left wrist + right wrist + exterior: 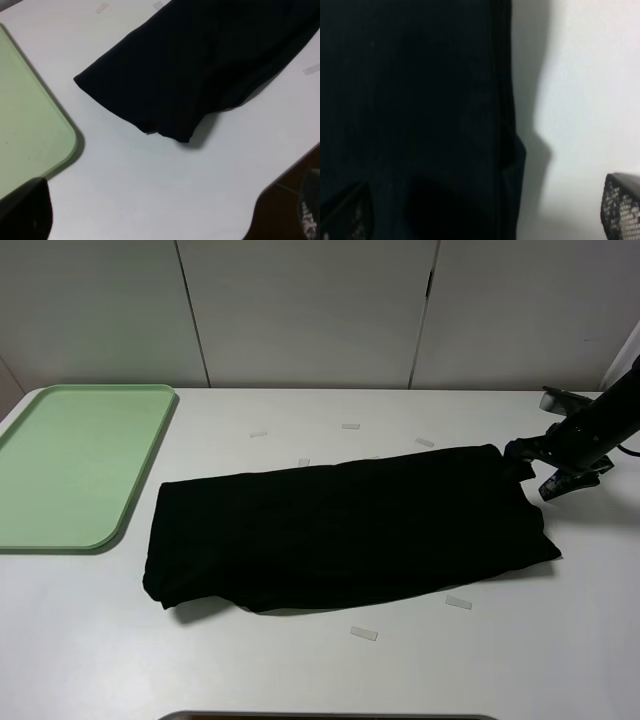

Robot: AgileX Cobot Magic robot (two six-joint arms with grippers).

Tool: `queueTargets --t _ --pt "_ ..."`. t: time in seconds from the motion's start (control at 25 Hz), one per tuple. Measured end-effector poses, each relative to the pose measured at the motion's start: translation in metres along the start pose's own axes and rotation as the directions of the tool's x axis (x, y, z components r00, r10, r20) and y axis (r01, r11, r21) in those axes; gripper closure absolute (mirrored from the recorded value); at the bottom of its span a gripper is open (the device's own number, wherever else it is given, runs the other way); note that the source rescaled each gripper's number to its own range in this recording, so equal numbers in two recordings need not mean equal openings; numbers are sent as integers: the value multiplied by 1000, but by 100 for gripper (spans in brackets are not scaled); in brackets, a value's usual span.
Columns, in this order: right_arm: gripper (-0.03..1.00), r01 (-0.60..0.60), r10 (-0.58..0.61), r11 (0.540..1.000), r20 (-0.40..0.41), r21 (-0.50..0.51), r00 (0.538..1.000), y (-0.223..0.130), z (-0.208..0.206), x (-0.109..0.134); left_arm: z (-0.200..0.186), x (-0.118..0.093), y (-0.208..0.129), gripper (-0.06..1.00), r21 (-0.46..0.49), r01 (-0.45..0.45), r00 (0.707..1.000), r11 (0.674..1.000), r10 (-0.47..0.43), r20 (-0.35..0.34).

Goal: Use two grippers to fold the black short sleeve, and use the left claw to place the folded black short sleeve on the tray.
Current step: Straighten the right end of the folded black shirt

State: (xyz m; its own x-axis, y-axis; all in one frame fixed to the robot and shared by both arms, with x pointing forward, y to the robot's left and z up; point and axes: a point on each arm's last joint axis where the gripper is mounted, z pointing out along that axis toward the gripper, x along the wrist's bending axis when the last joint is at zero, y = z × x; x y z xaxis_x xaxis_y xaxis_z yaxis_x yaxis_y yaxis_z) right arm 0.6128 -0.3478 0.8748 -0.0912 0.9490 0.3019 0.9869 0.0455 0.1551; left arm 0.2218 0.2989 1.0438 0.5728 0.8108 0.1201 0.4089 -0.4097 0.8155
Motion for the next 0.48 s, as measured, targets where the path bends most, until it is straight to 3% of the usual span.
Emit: queueTargets --t 0.24,0.32,0.48 --pt "-3 9 -9 1000 -28 5 1000 3 6 14 0 0 0 -4 0 0 1000 1000 0 0" --pt "1 2 -2 1000 -48 2 999 5 8 20 0 0 0 -4 0 0 1000 1000 0 0" --pt "30 2 -1 1000 -85 19 996 5 17 34 0 0 0 -4 0 0 1000 1000 0 0"
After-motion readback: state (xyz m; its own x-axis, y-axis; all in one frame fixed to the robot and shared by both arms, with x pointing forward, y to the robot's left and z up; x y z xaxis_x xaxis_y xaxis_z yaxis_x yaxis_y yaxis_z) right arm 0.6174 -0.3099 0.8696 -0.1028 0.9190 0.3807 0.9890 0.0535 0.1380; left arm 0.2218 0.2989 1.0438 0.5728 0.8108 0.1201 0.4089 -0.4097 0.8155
